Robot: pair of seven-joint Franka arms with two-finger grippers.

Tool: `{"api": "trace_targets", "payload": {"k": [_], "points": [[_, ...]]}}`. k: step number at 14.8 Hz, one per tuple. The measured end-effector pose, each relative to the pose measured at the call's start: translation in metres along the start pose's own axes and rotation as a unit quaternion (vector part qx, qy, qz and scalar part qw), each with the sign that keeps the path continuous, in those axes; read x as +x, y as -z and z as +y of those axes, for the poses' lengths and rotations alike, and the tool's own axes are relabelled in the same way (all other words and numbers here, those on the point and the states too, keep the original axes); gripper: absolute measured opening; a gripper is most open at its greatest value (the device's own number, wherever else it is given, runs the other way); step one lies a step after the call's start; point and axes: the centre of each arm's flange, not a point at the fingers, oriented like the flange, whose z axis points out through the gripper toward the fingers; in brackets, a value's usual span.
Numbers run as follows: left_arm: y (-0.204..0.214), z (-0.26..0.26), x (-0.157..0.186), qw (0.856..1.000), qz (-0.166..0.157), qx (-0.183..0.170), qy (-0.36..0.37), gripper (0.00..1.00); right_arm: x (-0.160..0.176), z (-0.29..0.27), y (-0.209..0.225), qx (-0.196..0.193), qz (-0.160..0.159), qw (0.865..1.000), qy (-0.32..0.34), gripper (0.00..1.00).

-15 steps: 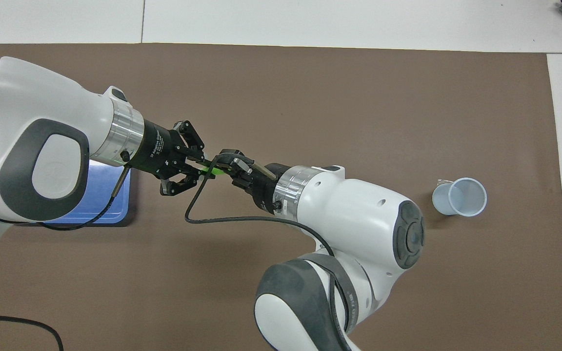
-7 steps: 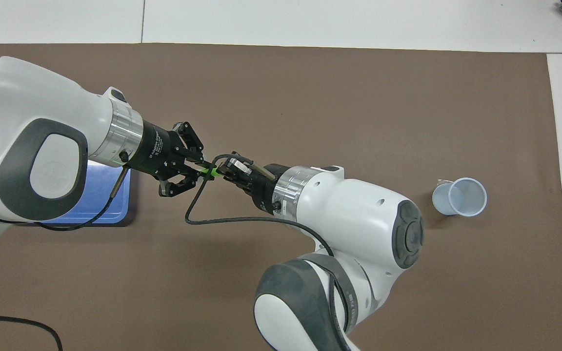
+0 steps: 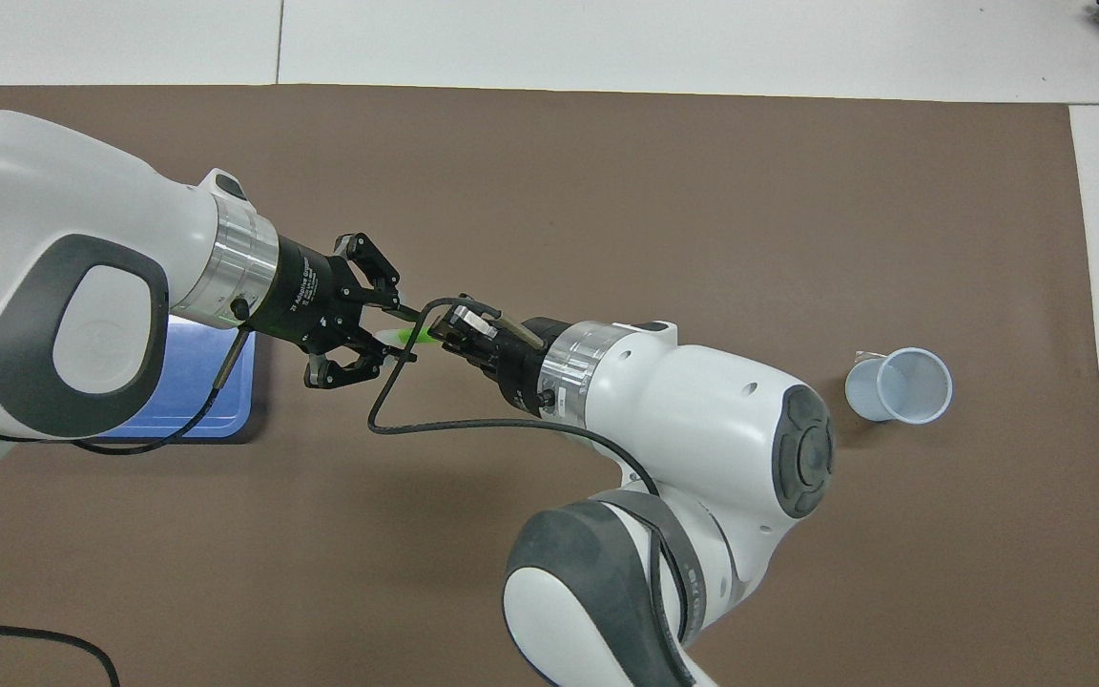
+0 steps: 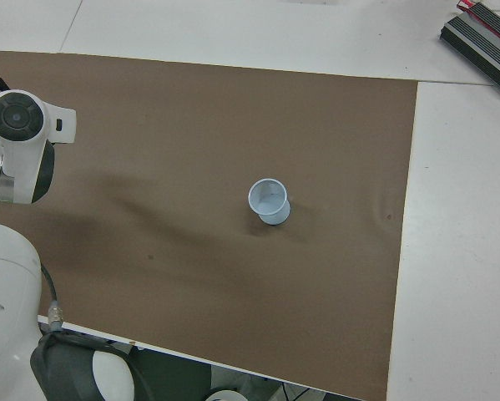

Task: Transfer and insert pens with both arms
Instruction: 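Carry the green pen to the cup and insert it with the right gripper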

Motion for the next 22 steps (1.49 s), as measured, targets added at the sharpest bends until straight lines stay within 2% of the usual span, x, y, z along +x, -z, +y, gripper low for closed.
{"api": "trace_targets", "payload": {"k": [1,3,5,8,10,13,16,19,20,22], "points": [[0.002,-0.001,-0.001,1.000,0.000,-0.002,-0.001,0.49,0.001,0.003,-0.002,-0.012,-0.013,1.000,0.006,0.18],[0.005,-0.002,-0.003,1.000,0.001,-0.004,-0.002,0.50,0.006,0.010,-0.002,-0.044,-0.035,0.998,0.026,0.18],[0.004,-0.005,-0.002,1.000,0.001,0.001,-0.027,0.50,0.025,0.022,0.011,-0.105,-0.052,0.991,0.065,0.18],[-0.007,-0.020,0.007,0.991,0.004,0.021,-0.134,0.48,0.064,0.043,0.061,-0.180,-0.093,0.970,0.138,0.18],[-0.009,-0.036,0.022,0.973,0.020,0.045,-0.225,0.50,0.088,0.061,0.108,-0.223,-0.118,0.947,0.201,0.18],[-0.002,-0.049,0.045,0.924,0.063,0.096,-0.366,0.50,0.118,0.093,0.165,-0.294,-0.148,0.889,0.318,0.18],[0.018,-0.050,0.078,0.863,0.097,0.130,-0.479,0.50,0.149,0.124,0.194,-0.361,-0.175,0.820,0.409,0.18],[0.044,-0.051,0.119,0.804,0.127,0.165,-0.557,0.50,0.175,0.153,0.212,-0.391,-0.198,0.775,0.456,0.18],[0.053,-0.051,0.133,0.790,0.134,0.170,-0.574,0.48,0.182,0.162,0.215,-0.397,-0.203,0.760,0.474,0.18],[0.077,-0.052,0.164,0.764,0.149,0.165,-0.606,0.50,0.193,0.179,0.218,-0.403,-0.219,0.725,0.513,0.18]]}}
